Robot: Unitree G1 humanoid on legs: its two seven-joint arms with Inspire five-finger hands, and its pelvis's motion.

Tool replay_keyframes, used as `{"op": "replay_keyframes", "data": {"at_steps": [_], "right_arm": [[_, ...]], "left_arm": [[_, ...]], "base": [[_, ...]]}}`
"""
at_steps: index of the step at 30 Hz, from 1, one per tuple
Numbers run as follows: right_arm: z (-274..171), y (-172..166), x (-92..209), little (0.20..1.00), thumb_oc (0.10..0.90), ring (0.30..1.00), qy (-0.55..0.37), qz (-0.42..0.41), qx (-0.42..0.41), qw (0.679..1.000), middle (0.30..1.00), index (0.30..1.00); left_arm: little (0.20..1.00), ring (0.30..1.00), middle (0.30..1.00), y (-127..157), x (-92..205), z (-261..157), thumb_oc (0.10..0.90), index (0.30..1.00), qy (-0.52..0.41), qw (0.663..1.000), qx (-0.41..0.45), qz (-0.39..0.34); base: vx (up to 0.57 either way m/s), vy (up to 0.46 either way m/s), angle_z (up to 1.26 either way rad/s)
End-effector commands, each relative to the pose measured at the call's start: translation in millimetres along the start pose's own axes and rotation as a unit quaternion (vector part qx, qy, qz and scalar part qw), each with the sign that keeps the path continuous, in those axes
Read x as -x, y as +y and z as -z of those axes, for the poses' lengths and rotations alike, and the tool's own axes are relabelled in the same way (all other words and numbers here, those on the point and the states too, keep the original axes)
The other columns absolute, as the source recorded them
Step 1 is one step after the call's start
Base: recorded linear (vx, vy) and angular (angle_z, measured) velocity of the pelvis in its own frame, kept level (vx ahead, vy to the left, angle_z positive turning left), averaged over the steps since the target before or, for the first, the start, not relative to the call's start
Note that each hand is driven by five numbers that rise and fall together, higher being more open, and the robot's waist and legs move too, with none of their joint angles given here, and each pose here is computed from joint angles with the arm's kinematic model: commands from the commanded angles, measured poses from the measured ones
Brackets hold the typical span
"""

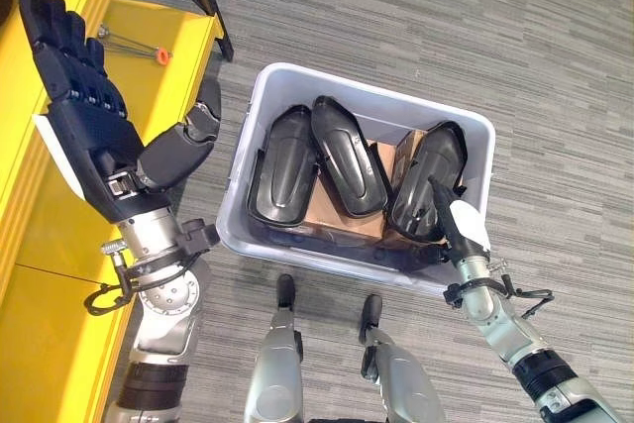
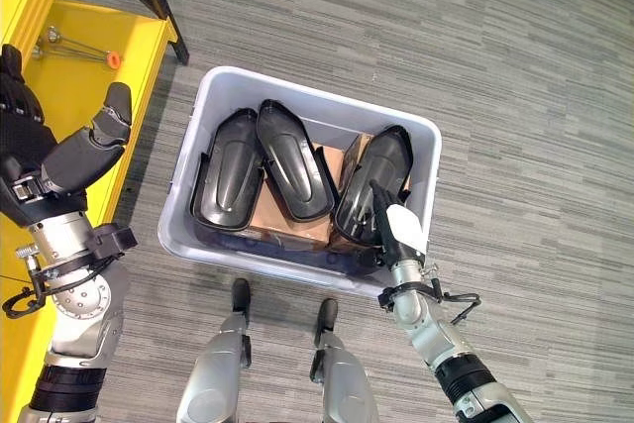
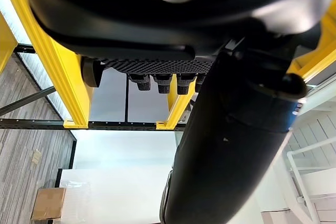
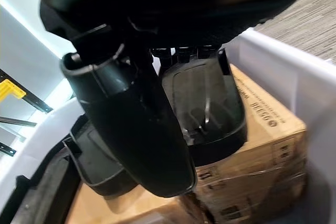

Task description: Move parts from the plastic box to the shelf.

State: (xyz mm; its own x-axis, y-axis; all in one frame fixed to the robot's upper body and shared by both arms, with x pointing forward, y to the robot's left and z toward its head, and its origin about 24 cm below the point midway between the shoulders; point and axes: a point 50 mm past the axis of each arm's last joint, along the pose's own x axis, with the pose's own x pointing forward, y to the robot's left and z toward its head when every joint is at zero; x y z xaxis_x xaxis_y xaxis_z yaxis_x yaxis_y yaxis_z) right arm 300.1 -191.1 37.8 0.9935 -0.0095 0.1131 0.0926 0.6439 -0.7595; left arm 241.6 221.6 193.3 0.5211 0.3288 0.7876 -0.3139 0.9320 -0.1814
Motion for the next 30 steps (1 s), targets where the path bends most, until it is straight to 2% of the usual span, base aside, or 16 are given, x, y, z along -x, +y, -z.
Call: {"op": "replay_keyframes", "data": {"at_steps": [1,3,6,15,30], "right_arm": [[-17,-18,-20,1.0,0.9,1.0,-0.034,0.05,-0.019,0.998,1.0,1.0],[-12,-20,-25,1.0,0.9,1.0,-0.02,0.044,-0.008,0.999,1.0,1.0],[-1,-19,-25,1.0,0.9,1.0,0.018,0.056,-0.027,0.998,1.0,1.0],[10,-24,-34,1.0,0.9,1.0,0.048,0.059,0.007,0.997,1.0,1.0],[8,-43,-62,1.0,0.9,1.0,0.062,0.044,0.112,0.991,1.0,1.0]], "left_arm": [[1.0,1.0,1.0,-16,-21,-25,0.9,1.0,-0.1,0.993,0.01,0.059],[1.0,1.0,1.0,-19,-22,-24,0.9,1.0,-0.1,0.993,0.011,0.066],[1.0,1.0,1.0,-27,-22,-28,0.9,1.0,-0.141,0.987,-0.031,0.071],[1.0,1.0,1.0,-33,-27,-22,0.9,1.0,-0.119,0.99,-0.023,0.071],[1.0,1.0,1.0,-46,-23,-14,0.9,1.0,-0.092,0.991,0.006,0.096]], "base": [[0.0,0.052,0.02],[0.0,0.054,0.02],[-0.01,0.045,0.01],[0.0,0.022,0.0],[0.0,-0.001,0.0]]}}
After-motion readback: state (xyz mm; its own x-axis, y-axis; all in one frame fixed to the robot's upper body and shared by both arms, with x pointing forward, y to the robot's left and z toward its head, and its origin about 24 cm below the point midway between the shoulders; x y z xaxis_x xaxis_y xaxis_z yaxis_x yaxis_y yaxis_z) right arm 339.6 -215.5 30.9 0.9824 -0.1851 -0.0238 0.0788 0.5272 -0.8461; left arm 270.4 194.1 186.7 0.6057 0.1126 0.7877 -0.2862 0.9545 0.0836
